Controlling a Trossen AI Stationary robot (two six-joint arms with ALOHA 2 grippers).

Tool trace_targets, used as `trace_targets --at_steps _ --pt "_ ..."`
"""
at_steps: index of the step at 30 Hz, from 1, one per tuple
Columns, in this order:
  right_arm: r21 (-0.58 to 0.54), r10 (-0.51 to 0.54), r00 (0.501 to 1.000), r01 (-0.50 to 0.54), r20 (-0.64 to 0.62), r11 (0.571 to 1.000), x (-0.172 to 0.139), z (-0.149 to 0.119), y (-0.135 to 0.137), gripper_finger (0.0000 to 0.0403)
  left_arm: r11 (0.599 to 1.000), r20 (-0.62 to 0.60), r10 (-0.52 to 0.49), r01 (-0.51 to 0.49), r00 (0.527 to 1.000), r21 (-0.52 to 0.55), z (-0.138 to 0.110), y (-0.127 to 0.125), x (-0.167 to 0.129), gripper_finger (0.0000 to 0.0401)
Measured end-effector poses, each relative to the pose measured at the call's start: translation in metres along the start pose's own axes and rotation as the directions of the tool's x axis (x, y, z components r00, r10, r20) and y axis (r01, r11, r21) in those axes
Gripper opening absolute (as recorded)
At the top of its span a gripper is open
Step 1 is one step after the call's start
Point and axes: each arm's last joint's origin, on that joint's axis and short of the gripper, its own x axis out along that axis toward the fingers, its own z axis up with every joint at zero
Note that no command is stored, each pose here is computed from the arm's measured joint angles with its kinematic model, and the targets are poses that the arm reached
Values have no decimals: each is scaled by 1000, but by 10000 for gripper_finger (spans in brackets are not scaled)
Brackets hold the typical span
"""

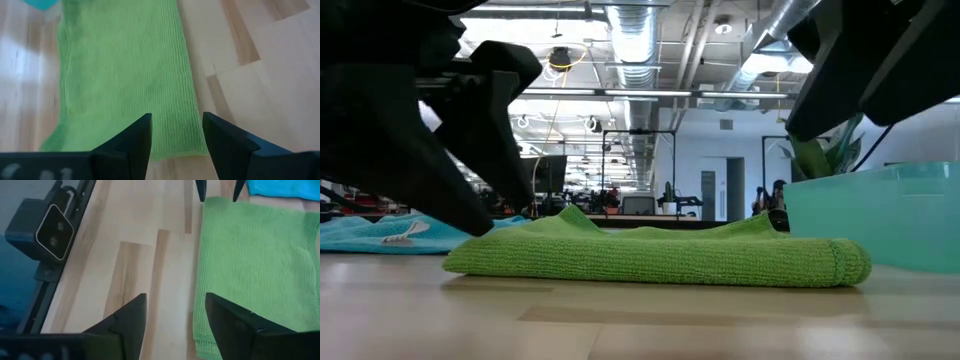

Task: Roll microfiber towels into tight, uniform cylinder then place into a basket
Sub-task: Roll the green towel

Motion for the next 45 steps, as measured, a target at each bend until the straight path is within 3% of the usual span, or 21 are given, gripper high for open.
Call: trace_targets --at_steps 11,18,26,34,45 --pt "11 -24 996 25 -90 1000 32 -18 7 211 999 -42 -25 26 999 26 -3 6 13 168" --pt "1 -45 992 45 -115 999 24 -6 9 192 999 -72 -39 40 997 7 -6 6 22 168" --pt "18 -94 981 98 -168 995 31 -5 -3 180 994 -100 -72 63 992 -89 -9 3 25 168" --pt "46 -96 977 106 -189 993 37 -3 -12 194 977 -112 -106 83 988 -196 -11 -1 23 168" --pt "56 -78 980 90 -181 994 37 -2 -11 197 901 -128 -226 157 966 -404 -11 -6 22 168"
